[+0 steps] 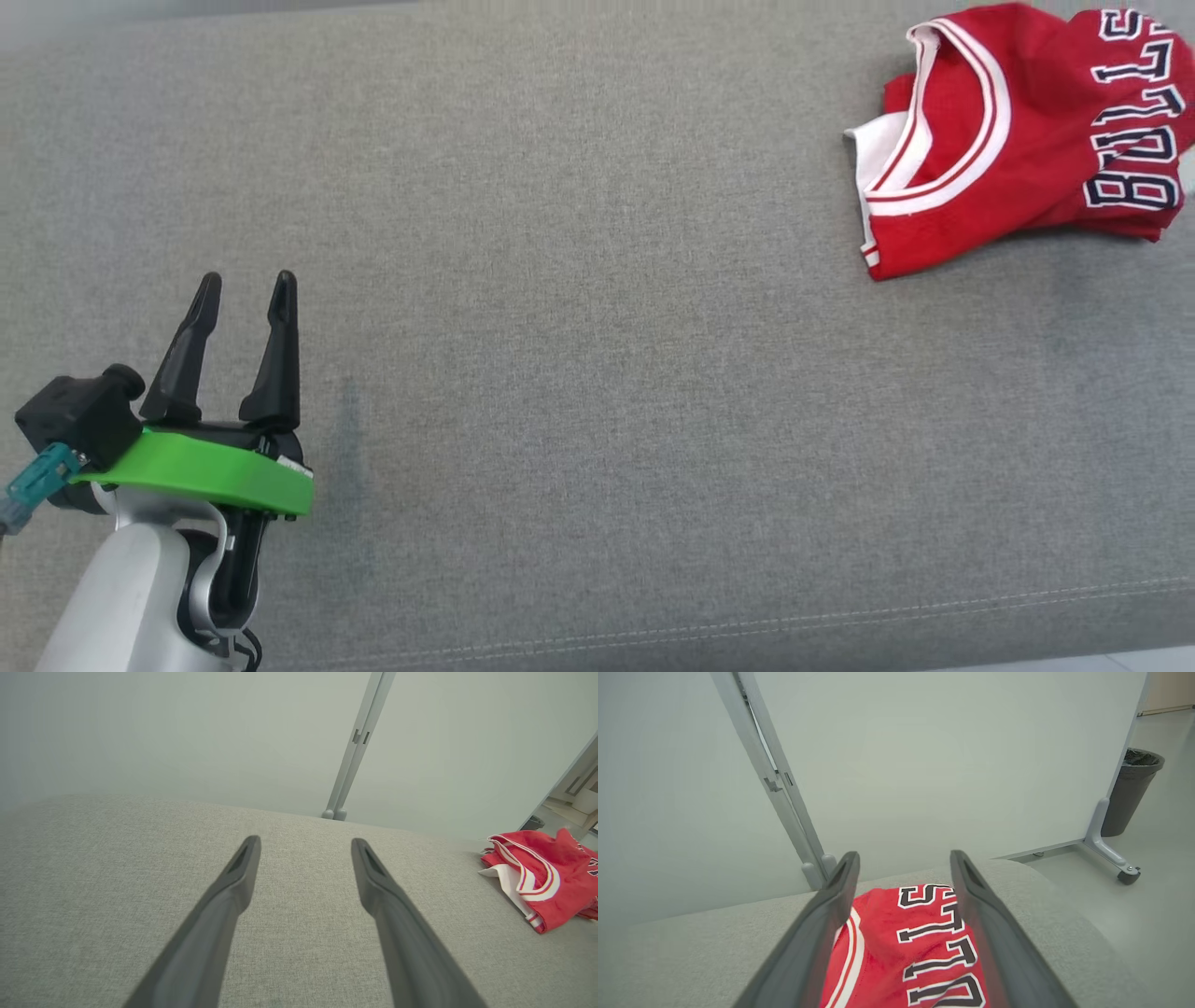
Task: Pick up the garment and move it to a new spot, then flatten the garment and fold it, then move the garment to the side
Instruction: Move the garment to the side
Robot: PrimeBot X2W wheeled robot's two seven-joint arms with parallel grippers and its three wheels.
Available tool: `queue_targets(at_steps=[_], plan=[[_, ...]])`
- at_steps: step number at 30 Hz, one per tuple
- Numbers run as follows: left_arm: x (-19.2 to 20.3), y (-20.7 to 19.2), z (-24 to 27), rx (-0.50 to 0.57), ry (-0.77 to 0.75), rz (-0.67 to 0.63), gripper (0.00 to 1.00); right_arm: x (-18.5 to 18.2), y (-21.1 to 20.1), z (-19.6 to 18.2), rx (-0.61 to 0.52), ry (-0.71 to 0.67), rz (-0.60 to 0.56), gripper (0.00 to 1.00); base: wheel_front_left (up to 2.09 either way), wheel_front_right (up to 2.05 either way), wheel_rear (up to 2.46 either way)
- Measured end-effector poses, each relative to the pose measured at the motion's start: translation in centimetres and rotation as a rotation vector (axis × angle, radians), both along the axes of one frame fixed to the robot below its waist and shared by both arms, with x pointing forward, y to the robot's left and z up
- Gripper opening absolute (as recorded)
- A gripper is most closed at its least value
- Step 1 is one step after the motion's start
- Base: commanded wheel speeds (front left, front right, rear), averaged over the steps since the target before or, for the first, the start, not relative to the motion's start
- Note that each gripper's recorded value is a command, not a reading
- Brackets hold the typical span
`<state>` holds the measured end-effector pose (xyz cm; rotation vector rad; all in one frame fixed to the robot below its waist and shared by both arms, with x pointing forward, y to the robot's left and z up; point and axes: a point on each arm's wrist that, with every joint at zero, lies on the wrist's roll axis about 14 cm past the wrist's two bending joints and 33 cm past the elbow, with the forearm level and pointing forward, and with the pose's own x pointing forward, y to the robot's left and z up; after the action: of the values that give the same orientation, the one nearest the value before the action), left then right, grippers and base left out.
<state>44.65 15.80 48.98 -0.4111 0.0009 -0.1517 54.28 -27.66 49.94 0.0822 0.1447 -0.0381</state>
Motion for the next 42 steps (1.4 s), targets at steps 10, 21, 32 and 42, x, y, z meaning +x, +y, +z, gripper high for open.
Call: queue_targets(at_steps=[10, 21, 32, 42], plan=[[-2.8, -0.6, 2.0, -0.01, -0.038, 0.0, 1.0, -3.2, 5.3, 7.5, 0.03, -0.209, 0.154, 1.0, 0.0, 0.0, 0.0], [-5.5, -0.8, 3.7, -0.029, -0.078, 0.01, 1.0, -9.0, 8.1, 8.3, 0.111, -0.274, 0.193, 1.0, 0.0, 0.0, 0.0], [-6.5, 0.2, 4.2, -0.034, -0.096, 0.056, 1.0, -13.3, 10.8, 5.3, 0.123, -0.251, 0.214, 1.0, 0.0, 0.0, 0.0], [-7.4, 1.2, 3.0, -0.001, -0.064, 0.09, 1.0, -14.8, 11.2, 5.3, 0.072, -0.281, 0.208, 1.0, 0.0, 0.0, 0.0]])
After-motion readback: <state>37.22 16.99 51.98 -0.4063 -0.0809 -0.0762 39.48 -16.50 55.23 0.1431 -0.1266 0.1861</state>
